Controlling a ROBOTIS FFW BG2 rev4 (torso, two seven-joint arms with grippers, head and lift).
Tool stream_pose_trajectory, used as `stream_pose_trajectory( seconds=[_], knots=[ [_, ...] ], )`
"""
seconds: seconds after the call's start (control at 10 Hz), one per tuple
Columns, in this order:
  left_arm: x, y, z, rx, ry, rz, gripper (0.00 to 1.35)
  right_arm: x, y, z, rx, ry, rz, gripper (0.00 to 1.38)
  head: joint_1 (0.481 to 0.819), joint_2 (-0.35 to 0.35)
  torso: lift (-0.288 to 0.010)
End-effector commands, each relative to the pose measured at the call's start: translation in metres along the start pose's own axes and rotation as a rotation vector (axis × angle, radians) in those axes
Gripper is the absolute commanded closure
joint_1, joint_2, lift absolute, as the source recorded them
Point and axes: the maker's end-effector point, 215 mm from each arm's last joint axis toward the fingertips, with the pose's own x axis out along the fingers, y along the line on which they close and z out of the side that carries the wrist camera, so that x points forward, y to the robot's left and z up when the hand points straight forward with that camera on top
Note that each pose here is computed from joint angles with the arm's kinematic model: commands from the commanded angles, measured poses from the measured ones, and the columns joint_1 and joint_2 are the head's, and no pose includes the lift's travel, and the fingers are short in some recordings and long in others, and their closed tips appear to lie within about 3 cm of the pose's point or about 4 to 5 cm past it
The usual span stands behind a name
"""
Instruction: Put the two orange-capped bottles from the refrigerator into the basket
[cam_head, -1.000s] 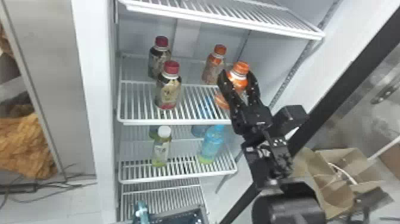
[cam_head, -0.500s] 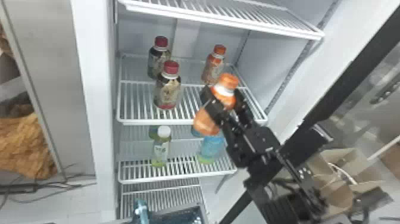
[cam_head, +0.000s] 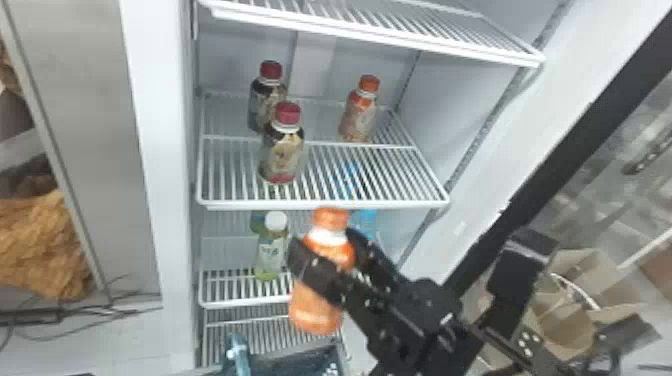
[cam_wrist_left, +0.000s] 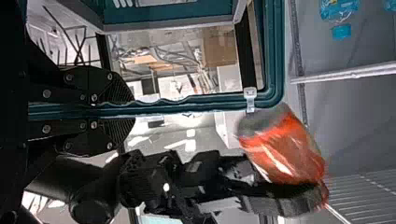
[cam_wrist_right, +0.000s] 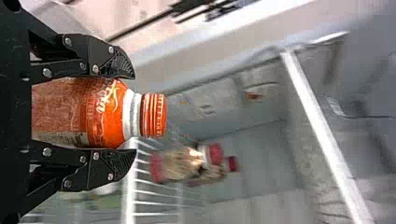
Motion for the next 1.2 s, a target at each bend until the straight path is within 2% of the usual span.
stream_pose_trajectory(
  seconds=[0.0, 0.4, 0.8, 1.0, 1.1],
  knots=[
    [0.000, 0.000, 0.000, 0.000, 0.000, 0.000, 1.21, -0.011, 0.003, -0.025, -0.007, 0.119, -0.008, 0.89, 0.695, -0.350, -0.040],
    [0.000, 0.000, 0.000, 0.002, 0.003, 0.001, 1.21, -0.027, -0.008, -0.094, 0.023, 0.377, -0.022, 0.89, 0.695, -0.350, -0.040],
    [0.001, 0.000, 0.000, 0.002, 0.002, 0.000, 1.21, -0.054, -0.001, -0.128, 0.046, 0.554, -0.028, 0.89, 0.695, -0.350, -0.040],
    [0.001, 0.000, 0.000, 0.002, 0.002, 0.000, 1.21, -0.057, 0.003, -0.144, 0.061, 0.606, -0.014, 0.89, 0.695, -0.350, -0.040],
    [0.001, 0.000, -0.001, 0.002, 0.004, 0.001, 1.21, -0.056, 0.002, -0.151, 0.069, 0.626, -0.009, 0.85, 0.695, -0.350, -0.040]
  ],
)
